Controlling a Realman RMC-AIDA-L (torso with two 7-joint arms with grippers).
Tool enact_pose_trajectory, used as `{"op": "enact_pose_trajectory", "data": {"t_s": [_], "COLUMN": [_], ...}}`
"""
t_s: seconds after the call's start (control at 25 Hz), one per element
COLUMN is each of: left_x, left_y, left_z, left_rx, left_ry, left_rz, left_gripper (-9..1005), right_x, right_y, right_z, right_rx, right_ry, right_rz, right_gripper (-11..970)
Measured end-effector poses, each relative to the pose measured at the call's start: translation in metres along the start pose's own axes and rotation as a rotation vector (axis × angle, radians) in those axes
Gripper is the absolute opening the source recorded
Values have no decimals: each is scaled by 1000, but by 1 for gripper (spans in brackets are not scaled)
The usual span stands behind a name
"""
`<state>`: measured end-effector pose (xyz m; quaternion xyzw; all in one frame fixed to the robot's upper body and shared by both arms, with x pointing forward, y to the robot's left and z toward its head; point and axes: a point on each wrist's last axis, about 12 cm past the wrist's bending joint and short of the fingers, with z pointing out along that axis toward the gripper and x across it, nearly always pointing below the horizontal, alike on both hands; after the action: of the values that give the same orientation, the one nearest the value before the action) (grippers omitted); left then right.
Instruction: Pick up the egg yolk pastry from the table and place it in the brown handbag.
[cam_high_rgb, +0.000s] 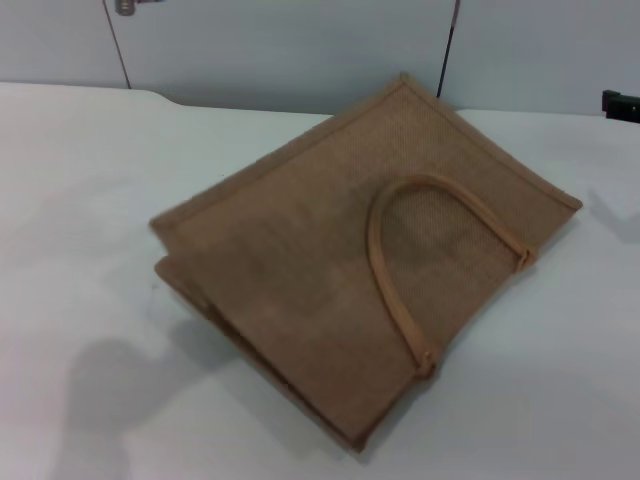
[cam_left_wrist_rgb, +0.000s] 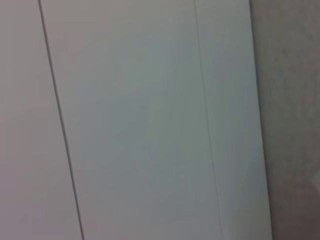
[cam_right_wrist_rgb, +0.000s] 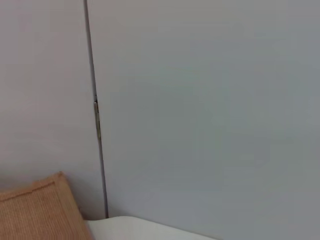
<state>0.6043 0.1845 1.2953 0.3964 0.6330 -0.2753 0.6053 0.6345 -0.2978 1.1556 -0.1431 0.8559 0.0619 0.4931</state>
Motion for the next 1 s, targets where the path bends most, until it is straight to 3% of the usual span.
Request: {"op": "enact_pose_trajectory", "data": {"t_s": [0.2,0.48,0.6,0.8,1.0], "left_x": [5,30,47,73,104], "left_y": [5,30,40,46,46], "left_z": [-6,-32,-39,-45,-38], "left_rx": [-42,-320,-442,-582,-638], "left_ry": [-1,-65,-84,-78,-30], "left_rz": [4,-3,-22,-4,0], "left_gripper": [891,891,891,891,891], "right_x": [0,4,5,18,48], "right_y": [-2,-4,8,42,57], "right_z": [-1,-8,-10,-11,-2], "right_rx": [19,89,121,211,293], "right_ry": [-19,-162,-234,-389,-468], "right_rz": [8,77,40,-40,-63], "right_gripper": [879,879,879,880,879]}}
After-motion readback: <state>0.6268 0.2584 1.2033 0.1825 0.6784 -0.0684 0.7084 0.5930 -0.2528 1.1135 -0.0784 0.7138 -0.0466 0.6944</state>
